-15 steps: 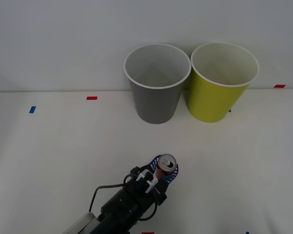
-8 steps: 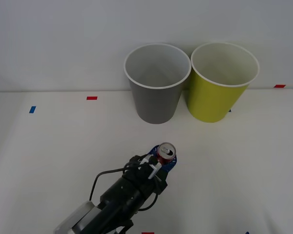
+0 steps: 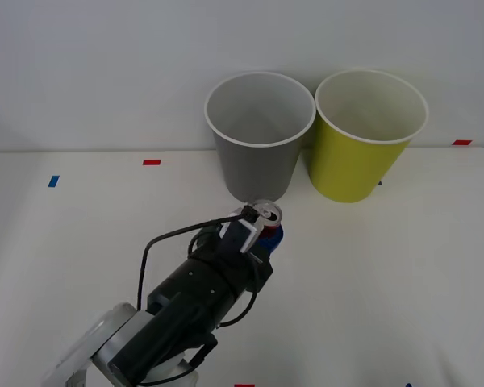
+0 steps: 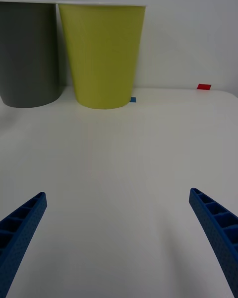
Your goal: Put cans in the gray bin and PET bottles in the light green bin.
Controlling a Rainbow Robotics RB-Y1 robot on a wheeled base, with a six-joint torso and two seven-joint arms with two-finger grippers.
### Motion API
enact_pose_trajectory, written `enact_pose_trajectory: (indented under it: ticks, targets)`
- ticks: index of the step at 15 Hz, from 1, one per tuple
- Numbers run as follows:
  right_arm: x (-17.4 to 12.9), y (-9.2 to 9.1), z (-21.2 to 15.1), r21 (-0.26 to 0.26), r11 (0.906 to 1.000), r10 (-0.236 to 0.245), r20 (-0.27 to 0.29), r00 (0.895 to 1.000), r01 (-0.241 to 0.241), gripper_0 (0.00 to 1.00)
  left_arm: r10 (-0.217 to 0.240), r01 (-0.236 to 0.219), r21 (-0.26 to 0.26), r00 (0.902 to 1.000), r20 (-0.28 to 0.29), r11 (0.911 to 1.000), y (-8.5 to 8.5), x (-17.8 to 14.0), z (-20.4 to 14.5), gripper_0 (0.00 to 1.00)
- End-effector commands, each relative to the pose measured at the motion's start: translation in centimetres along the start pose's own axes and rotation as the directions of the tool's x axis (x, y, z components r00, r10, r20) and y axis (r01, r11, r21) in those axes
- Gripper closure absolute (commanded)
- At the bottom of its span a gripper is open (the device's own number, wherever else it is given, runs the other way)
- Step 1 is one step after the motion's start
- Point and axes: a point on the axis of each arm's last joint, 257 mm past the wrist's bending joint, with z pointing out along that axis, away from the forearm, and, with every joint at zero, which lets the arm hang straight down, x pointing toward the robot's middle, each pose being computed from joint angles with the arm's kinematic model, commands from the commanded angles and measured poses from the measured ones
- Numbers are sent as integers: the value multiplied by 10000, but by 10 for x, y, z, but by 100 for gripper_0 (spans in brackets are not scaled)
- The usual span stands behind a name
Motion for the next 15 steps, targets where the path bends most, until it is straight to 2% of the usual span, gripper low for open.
enact_pose_trajectory:
  ticks: [1, 3, 6, 11, 15]
  targets:
    - [0, 0, 0, 0, 10000, 0, 0, 10000, 0, 0, -303, 284, -419, 9984, -470, 9987, 19, -30, -21, 84]
    - [0, 0, 0, 0, 10000, 0, 0, 10000, 0, 0, -720, 699, -304, 9947, -734, 9971, 25, -44, -37, 85]
    - [0, 0, 0, 0, 10000, 0, 0, 10000, 0, 0, -857, 823, -379, 9912, -1011, 9959, 38, -62, -59, 85]
    - [0, 0, 0, 0, 10000, 0, 0, 10000, 0, 0, -1247, 1141, -982, 9860, -1107, 9886, 91, -95, -84, 87]
    - [0, 0, 0, 0, 10000, 0, 0, 10000, 0, 0, -1288, 1138, -1340, 9856, -1093, 9844, 125, -120, -87, 88]
